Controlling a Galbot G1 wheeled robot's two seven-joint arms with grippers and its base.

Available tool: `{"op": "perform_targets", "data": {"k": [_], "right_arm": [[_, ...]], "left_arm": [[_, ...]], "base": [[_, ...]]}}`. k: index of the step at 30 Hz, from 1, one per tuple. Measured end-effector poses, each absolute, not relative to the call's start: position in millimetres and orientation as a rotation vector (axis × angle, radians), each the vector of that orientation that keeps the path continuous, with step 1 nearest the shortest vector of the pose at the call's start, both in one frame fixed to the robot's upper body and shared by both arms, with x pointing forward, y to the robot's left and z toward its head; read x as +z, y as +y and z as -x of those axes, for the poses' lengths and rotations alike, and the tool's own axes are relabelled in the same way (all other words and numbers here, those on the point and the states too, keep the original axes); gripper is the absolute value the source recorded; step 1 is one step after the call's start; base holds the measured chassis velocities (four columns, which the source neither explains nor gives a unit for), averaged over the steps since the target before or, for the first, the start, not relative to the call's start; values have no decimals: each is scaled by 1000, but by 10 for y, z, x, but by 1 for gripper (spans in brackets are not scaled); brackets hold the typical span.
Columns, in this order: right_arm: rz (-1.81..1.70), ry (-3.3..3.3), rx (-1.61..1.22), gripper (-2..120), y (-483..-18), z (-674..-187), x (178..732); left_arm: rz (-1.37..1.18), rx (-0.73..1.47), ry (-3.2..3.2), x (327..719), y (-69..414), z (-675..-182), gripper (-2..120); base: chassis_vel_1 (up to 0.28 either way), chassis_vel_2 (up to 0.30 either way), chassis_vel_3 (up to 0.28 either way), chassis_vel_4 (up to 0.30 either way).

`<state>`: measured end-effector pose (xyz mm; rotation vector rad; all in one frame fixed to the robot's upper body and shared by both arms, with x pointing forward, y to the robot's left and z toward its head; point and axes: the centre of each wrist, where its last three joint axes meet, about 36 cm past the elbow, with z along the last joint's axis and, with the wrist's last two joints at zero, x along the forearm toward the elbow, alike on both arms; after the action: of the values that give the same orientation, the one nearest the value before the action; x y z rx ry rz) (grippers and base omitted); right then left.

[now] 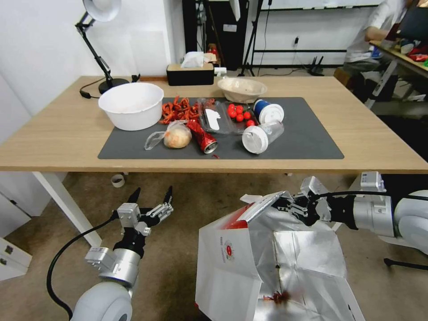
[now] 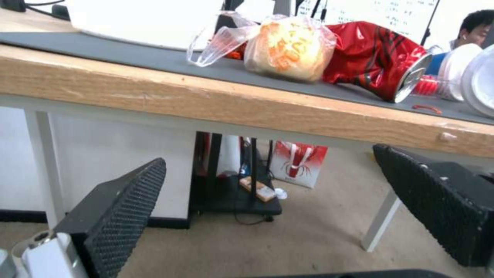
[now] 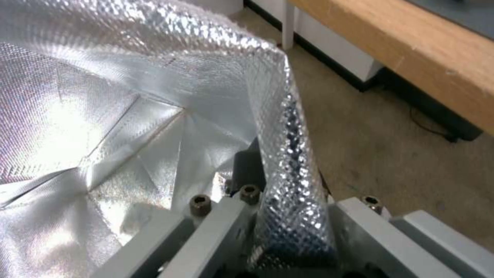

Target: Pick up the food delivery bag from the floor and place it on the table.

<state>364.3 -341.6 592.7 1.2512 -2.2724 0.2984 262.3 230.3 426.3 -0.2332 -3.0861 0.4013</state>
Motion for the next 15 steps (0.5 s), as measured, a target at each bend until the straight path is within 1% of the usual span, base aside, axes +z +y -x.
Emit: {"op": "perform_targets", "data": {"k": [15], "right_arm": [[-1249, -2272, 295, 0, -3418, -3644, 5924]], "left_arm": [[229, 393, -3082, 4257, 2292, -2585, 100]], "base": [[0, 0, 0, 0]]}}
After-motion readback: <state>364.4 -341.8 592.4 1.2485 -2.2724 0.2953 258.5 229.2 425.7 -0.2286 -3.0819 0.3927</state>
